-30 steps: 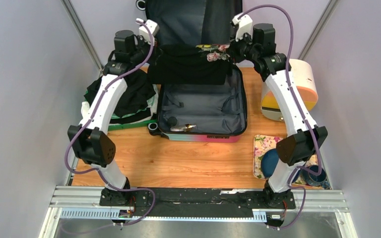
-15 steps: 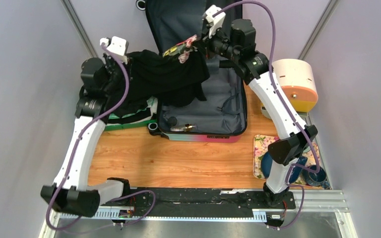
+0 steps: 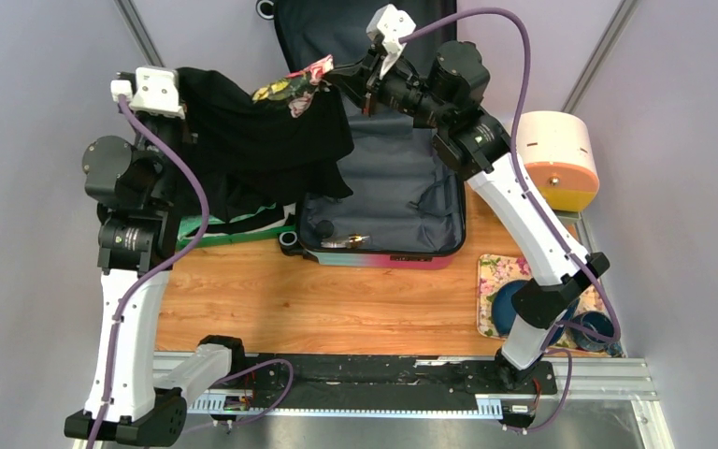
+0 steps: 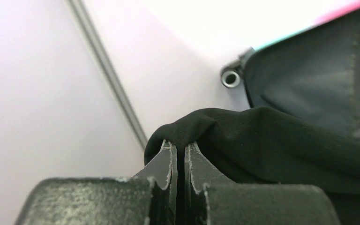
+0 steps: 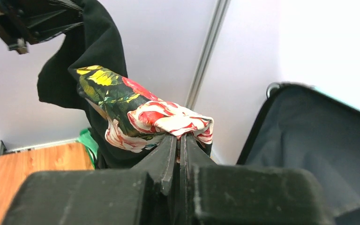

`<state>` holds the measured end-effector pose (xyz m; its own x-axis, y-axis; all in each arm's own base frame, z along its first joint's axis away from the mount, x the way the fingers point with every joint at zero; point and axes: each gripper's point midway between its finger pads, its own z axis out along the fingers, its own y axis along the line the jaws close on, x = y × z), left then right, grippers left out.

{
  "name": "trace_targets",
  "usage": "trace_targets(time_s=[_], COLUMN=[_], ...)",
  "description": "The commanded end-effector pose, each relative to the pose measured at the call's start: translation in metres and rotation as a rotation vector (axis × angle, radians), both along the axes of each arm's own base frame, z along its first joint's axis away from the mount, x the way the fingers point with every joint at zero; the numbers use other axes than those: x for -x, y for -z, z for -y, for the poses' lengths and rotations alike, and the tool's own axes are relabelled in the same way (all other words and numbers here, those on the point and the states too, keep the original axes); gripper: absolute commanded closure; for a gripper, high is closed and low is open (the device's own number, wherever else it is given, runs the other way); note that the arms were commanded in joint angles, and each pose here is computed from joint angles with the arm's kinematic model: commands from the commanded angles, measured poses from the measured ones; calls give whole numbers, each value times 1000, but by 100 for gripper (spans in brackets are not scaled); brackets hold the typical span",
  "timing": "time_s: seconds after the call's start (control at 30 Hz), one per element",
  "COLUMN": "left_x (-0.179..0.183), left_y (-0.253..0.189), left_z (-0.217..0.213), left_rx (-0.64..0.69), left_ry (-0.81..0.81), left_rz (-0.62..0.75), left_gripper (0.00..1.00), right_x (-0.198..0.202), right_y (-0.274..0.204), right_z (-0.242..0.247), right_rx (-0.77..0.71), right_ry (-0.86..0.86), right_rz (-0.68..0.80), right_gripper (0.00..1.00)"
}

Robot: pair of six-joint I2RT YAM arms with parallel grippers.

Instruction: Open, take out, and arrange the luggage

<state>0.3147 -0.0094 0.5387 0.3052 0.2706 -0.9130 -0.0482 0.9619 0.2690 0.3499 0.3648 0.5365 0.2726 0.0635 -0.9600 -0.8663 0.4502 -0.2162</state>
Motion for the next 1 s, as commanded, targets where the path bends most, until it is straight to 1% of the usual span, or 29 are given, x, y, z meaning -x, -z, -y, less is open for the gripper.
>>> trace_targets(time_s=[0.0, 0.1, 0.13, 0.17, 0.23, 0.3, 0.37, 0.4, 0.43, 0.5, 0.53, 0.6, 0.63, 0.67, 0.7, 0.73, 0.77, 0.8, 0.83, 0.87, 0.9, 0.97], left_x=[36, 41, 35, 37, 38, 34, 21, 17, 13, -4, -14, -30, -43, -47, -56, -70, -75, -83, -94, -100, -107, -126], left_y=[-70, -92, -94, -99, -112, -111, -104, -101, -99, -78, -68, -51, -37, -35, -28, -15, -10, -3, 6, 20, 26, 50], left_z=[-33, -44, -46, -50, -55, -61, -64, -66, -68, -72, -80, -94, -115, -129, -137, -148, -165, -170, -179, -190, -193, -199], left_rx=[-19, -23, -26, -31, -66, -90, -102, -123, -127, -137, -135, -103, -94, -72, -6, 16, 30, 72, 93, 106, 159, 207], left_ry=[-172, -236, -254, -280, -322, -372, -401, -419, -435, -457, -478, -508, -557, -578, -568, -572, -587, -569, -555, -531, -500, -416], left_rz=[214, 264, 261, 266, 325, 321, 301, 294, 306, 262, 239, 196, 157, 149, 144, 114, 108, 104, 101, 91, 100, 54], left_gripper=[100, 100, 100, 100, 100, 100, 100, 100, 100, 100, 100, 100, 100, 100, 100, 100, 100, 100, 100, 100, 100, 100], right_x=[39, 43, 42, 45, 40, 39, 29, 26, 14, 2, -10, -22, -33, -41, -47, -58, -65, -70, -82, -87, -92, -104], right_y=[-75, -85, -81, -85, -78, -79, -67, -70, -56, -50, -38, -29, -17, -15, -12, -4, -3, 0, 14, 8, 11, 27], right_z=[11, 8, 1, 0, -11, -17, -33, -35, -46, -54, -63, -70, -76, -78, -80, -86, -86, -89, -97, -95, -97, -105], right_rx=[-169, -196, -196, -202, -199, -209, -207, -217, -206, -216, -209, -209, -203, -217, -224, -233, -248, -250, -244, -268, -274, -256], right_ry=[-52, -75, -88, -99, -112, -123, -131, -123, -121, -101, -92, -71, -62, -38, -25, -8, 17, 29, 42, 68, 77, 87], right_rz=[142, 156, 145, 155, 150, 153, 137, 143, 125, 100, 84, 74, 64, 73, 76, 83, 87, 99, 96, 115, 120, 134], right_gripper=[100, 100, 100, 100, 100, 100, 100, 100, 100, 100, 100, 100, 100, 100, 100, 100, 100, 100, 100, 100, 100, 100])
